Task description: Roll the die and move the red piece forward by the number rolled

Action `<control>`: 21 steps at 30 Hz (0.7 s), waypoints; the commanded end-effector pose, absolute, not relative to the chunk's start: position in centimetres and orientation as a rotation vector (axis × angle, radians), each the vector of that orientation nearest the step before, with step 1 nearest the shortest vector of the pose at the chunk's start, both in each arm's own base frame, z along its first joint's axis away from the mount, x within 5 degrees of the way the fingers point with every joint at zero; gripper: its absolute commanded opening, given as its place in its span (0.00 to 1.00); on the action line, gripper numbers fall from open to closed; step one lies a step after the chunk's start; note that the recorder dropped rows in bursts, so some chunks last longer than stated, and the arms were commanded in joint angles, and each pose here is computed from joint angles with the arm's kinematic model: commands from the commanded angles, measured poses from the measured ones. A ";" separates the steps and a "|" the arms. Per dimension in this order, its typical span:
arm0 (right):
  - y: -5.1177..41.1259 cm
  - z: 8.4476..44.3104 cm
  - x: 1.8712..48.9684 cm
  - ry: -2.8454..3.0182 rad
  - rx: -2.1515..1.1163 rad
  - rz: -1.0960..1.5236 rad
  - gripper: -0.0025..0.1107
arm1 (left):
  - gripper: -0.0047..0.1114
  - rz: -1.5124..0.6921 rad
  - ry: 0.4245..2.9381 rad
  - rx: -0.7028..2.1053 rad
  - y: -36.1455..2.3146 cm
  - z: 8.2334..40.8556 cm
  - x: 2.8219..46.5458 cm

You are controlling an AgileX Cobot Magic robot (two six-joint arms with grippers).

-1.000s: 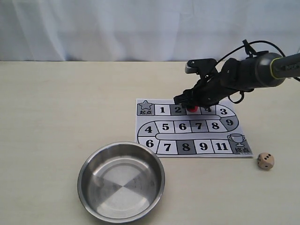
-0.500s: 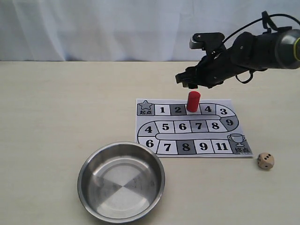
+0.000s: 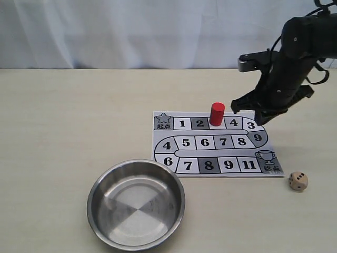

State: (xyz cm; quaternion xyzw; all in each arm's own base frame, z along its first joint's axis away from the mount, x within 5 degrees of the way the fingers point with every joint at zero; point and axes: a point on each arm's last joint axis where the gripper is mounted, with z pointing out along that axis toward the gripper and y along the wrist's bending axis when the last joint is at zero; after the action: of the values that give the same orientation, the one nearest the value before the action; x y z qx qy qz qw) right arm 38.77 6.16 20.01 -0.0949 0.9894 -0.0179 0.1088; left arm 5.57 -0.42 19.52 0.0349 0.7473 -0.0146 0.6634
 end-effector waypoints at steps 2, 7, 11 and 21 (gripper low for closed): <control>1.3 20.9 37.3 3.007 -0.145 -0.064 0.06 | 0.04 -0.035 1.677 0.078 -0.4 19.5 5.6; -1.4 21.0 35.7 2.980 -0.046 0.043 0.06 | 0.04 -0.035 1.677 0.078 -0.4 19.5 5.6; -0.7 21.3 35.3 2.898 -0.157 0.104 0.06 | 0.04 -0.035 1.677 0.078 -0.4 19.5 5.6; -1.4 20.3 34.2 2.982 -0.012 0.001 0.06 | 0.04 -0.035 1.677 0.078 -0.4 19.5 5.6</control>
State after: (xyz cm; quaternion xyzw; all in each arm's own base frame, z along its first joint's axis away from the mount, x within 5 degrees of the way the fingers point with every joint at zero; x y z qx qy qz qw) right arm 34.57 -1.39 20.01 -0.0159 0.9962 0.0034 0.0861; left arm 5.57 -0.42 19.52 0.0349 0.7473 -0.0146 0.6634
